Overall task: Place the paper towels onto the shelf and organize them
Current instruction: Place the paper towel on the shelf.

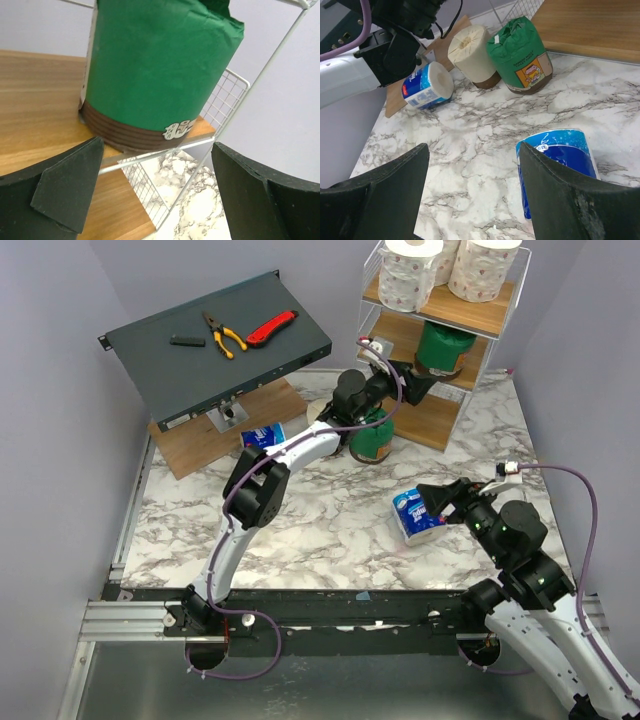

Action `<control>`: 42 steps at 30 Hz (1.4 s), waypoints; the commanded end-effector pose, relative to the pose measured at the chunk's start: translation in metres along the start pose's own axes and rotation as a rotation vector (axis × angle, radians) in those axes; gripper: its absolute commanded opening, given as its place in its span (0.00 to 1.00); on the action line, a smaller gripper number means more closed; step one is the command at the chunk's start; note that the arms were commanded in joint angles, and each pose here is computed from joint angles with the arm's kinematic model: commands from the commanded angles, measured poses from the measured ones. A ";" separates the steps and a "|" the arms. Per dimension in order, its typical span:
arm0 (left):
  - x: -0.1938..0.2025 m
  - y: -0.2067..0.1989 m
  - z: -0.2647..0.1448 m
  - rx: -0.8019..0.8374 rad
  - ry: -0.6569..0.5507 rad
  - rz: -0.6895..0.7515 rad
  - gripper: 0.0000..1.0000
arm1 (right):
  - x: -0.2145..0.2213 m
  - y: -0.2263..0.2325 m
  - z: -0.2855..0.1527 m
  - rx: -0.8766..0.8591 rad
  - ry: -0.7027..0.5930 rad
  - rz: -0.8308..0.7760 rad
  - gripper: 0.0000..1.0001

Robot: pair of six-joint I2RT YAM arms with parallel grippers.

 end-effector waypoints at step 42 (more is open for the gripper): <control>0.002 -0.025 0.037 0.040 -0.137 0.049 0.93 | -0.002 0.004 -0.009 -0.044 -0.018 0.022 0.75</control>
Point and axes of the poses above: each gripper's point midway between its finger pads, its own z axis out along the fingers, its own y axis along the line the jaws close on, x = y × z, the point moved 6 cm from there along -z, back along the fingers, and after that the axes turned 8 degrees about -z, right-handed, at the moved point
